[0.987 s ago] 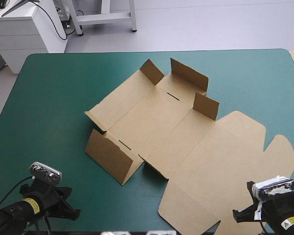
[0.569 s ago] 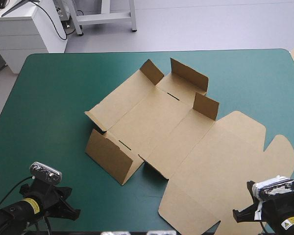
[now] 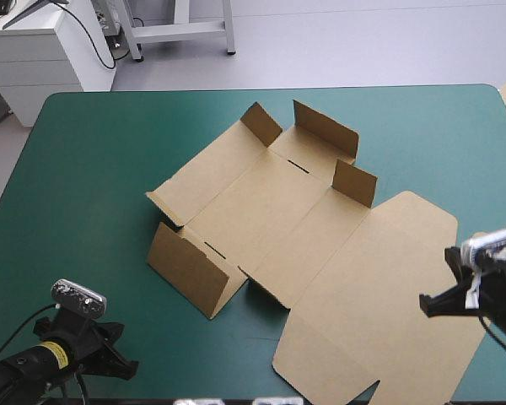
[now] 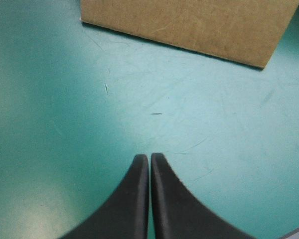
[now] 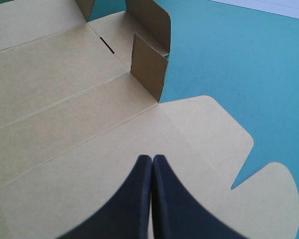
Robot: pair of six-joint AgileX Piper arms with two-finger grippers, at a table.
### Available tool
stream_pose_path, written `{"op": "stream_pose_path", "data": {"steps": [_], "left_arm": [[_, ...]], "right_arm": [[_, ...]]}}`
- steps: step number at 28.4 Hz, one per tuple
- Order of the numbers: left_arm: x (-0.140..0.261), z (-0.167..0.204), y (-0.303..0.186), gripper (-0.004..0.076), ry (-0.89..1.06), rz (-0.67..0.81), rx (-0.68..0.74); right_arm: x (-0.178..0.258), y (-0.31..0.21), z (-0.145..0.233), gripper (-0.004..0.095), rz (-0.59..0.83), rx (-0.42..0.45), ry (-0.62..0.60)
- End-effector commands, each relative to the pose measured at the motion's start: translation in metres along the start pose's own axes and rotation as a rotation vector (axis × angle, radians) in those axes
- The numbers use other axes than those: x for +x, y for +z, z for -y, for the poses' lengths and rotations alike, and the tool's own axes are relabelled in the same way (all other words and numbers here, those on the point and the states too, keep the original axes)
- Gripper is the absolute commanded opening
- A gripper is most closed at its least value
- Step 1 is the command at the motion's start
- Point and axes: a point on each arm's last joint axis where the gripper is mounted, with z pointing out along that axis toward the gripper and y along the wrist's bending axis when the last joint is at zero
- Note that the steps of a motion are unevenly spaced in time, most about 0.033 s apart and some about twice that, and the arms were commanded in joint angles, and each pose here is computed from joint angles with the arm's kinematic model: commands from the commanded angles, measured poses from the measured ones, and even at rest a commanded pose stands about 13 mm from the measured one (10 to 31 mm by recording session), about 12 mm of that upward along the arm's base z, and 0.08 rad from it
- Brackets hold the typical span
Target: Fold the box
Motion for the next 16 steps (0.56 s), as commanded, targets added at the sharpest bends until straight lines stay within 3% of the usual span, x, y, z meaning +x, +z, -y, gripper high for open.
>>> {"op": "stream_pose_path", "data": {"steps": [1,12,16], "left_arm": [[-0.012,0.001,-0.007,-0.0008,-0.004,0.076,0.007],[-0.012,0.001,-0.007,-0.0008,-0.004,0.076,0.007],[-0.012,0.001,-0.007,-0.0008,-0.003,0.076,0.007]], "right_arm": [[-0.047,0.017,0.018,-0.0019,0.029,0.004,0.008],[-0.113,0.101,0.057,-0.0005,-0.192,-0.116,0.024],[-0.133,0.136,0.062,0.0118,-0.187,-0.21,-0.027]]}}
